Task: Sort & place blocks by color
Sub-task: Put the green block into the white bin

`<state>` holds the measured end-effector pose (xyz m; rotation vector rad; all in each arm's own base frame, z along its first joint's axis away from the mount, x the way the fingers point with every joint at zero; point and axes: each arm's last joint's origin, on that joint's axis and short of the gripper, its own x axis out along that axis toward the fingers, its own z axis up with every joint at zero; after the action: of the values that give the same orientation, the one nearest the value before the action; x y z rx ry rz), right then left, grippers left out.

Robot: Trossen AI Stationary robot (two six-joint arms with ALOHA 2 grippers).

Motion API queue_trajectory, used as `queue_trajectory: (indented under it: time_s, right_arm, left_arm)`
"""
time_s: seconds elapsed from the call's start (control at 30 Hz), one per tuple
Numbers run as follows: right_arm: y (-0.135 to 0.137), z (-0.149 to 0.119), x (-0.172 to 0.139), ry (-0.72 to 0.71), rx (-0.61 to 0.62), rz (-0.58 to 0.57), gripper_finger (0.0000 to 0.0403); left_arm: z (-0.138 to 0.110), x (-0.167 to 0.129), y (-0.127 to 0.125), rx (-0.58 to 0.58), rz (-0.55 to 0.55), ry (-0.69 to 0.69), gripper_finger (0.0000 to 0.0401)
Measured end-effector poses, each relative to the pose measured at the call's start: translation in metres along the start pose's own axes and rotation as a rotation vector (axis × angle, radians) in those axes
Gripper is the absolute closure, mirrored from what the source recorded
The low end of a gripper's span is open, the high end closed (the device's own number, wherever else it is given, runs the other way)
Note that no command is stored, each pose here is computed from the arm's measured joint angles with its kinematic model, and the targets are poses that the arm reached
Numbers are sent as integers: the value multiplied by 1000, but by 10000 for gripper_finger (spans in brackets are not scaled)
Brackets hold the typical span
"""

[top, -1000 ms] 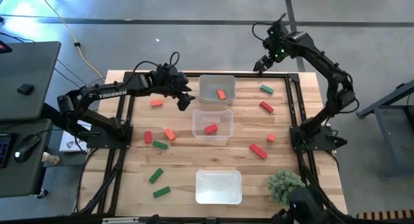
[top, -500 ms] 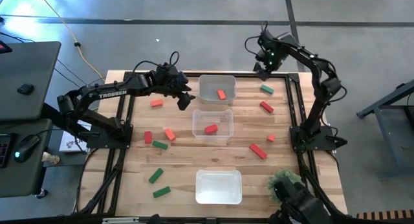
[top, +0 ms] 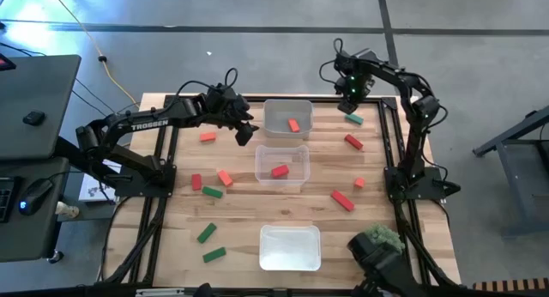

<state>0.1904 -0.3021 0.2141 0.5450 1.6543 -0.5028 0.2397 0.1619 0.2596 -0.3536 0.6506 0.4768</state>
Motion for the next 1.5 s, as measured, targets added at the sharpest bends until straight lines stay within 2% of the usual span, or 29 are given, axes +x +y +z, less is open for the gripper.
queue_trajectory:
  time_s: [0.2, 0.63, 1.0, 1.17, 1.37, 1.5]
  right_arm:
    - [7, 4, 2, 4, -22, -5, 175]
    - [18, 14, 14, 84, -45, -127, 175]
    - [40, 8, 12, 186, 6, -93, 176]
    - [49, 9, 11, 191, 0, -105, 176]
    - [53, 7, 9, 238, -49, -210, 176]
    - [52, 7, -4, 241, -55, -242, 176]
  left_arm:
    - [0, 0, 0, 0, 1, -1, 171]
    - [0, 0, 0, 0, 1, -1, 171]
    - [0, 0, 0, 0, 1, -1, 172]
    - [0, 0, 0, 0, 1, -1, 172]
    - [0, 0, 0, 0, 1, 0, 172]
    - [0, 0, 0, 0, 1, 0, 172]
